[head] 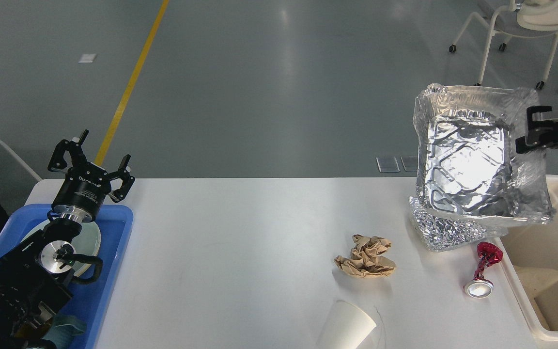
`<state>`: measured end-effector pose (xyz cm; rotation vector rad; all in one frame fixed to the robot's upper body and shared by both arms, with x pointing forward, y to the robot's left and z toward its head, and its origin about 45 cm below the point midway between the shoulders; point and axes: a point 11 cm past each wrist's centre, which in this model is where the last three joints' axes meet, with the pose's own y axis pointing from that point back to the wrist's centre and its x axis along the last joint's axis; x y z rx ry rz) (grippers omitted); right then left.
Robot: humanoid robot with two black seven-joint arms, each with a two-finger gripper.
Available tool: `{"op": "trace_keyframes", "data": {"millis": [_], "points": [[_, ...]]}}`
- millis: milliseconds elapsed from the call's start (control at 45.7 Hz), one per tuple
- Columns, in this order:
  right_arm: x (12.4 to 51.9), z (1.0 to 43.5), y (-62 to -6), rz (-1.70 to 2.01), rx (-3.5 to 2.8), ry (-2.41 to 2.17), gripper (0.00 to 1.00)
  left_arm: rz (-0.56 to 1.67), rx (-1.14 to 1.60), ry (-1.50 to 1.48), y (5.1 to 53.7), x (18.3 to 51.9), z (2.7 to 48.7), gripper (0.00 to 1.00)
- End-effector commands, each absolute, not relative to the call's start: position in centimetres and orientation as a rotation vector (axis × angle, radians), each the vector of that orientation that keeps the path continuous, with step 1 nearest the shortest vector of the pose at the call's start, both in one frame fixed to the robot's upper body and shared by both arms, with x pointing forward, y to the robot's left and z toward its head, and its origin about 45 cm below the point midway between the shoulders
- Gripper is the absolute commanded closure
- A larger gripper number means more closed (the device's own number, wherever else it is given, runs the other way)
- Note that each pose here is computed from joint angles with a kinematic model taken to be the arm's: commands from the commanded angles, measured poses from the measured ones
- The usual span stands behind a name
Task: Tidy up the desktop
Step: 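Lift the foil packet and drop it into the white bin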
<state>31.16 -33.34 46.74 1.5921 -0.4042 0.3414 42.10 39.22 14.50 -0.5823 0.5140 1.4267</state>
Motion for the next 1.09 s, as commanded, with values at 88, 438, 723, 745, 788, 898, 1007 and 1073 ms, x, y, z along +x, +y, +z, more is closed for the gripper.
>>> {"op": "trace_keyframes", "data": {"millis": [88, 438, 723, 745, 788, 898, 1007, 1073], "points": [[32.7, 48.8, -35.1, 0.380, 1.532, -0.477, 1.00, 1.426, -0.582, 0.514, 39.2, 42.1, 14.5, 0.00], [35.1, 41.2, -52.4, 0.325, 1.219, -0.586, 1.00, 1.426, -0.581, 0.515, 39.2, 42.1, 14.5, 0.00], [32.3, 28.6, -61.0, 0.293, 1.032, -0.512, 1.00, 1.426, -0.581, 0.514, 39.2, 42.1, 14.5, 0.00], [32.2, 27.7, -61.2, 0.290, 1.031, -0.516, 1.00, 1.426, -0.581, 0.514, 39.2, 42.1, 14.5, 0.00], [31.9, 25.9, -61.8, 0.282, 1.030, -0.530, 1.00, 1.426, -0.581, 0.514, 39.2, 42.1, 14.5, 0.00], [31.6, 22.6, -62.8, 0.285, 1.023, -0.578, 1.00, 1.426, -0.581, 0.514, 39.2, 42.1, 14.5, 0.00], [31.5, 18.1, -62.4, 0.329, 1.011, -0.520, 1.00, 1.426, -0.581, 0.514, 39.2, 42.1, 14.5, 0.00], [30.6, 16.4, -63.1, 0.354, 0.980, -0.505, 1.00, 1.426, -0.581, 0.514, 39.2, 42.1, 14.5, 0.00]]}}
